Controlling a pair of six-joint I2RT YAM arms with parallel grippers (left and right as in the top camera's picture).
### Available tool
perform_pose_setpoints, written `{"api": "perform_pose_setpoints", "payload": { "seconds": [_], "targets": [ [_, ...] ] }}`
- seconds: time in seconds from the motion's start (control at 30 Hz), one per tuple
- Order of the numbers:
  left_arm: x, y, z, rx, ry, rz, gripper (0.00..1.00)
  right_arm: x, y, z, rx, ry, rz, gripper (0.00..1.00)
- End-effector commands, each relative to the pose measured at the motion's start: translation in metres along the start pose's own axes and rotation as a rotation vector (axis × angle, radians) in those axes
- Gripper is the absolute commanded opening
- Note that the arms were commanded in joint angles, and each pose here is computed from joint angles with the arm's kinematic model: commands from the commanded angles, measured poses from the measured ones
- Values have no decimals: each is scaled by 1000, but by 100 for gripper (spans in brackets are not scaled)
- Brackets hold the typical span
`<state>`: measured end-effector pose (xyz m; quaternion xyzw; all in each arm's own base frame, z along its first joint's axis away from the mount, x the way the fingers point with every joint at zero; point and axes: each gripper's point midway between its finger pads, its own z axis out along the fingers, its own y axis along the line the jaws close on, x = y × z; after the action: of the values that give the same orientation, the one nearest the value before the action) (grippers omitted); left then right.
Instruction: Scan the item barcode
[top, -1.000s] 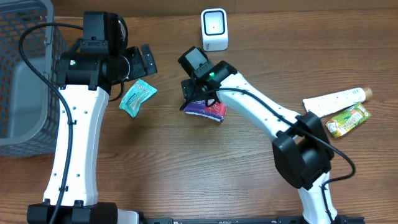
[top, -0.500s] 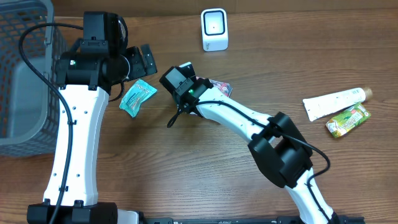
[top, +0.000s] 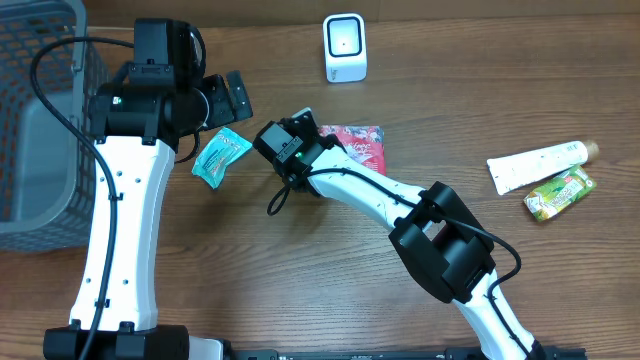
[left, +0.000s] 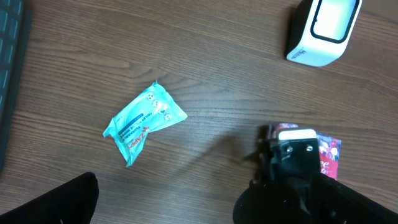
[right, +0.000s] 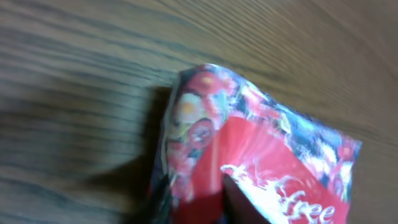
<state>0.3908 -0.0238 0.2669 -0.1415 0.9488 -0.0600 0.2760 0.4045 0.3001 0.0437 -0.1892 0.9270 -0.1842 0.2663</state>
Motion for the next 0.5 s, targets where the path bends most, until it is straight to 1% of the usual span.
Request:
{"api": "perform_pose_setpoints", "payload": {
  "seconds": [0.0,0.03,0.07,0.27,0.37,0.47],
  "targets": [
    [-2,-2,0,5,-2,20,100,-1,-5,-2,19,6,13,9],
    [-2,-2,0,5,-2,20,100,0,-5,-4,11,12,28,5],
    [-2,-2,0,5,-2,20,99,0,-5,-6,-4,18,32,4],
    [-2,-2,0,5,-2,20,100,-9,-11,-34,-197,51,105,4],
    [-2,-2,0,5,-2,20,99,-19,-24,-57,-342,63,174,4],
    [-2,-2,0,5,-2,20,100,-29,-31,-88,-567,82,245,4]
  ]
}}
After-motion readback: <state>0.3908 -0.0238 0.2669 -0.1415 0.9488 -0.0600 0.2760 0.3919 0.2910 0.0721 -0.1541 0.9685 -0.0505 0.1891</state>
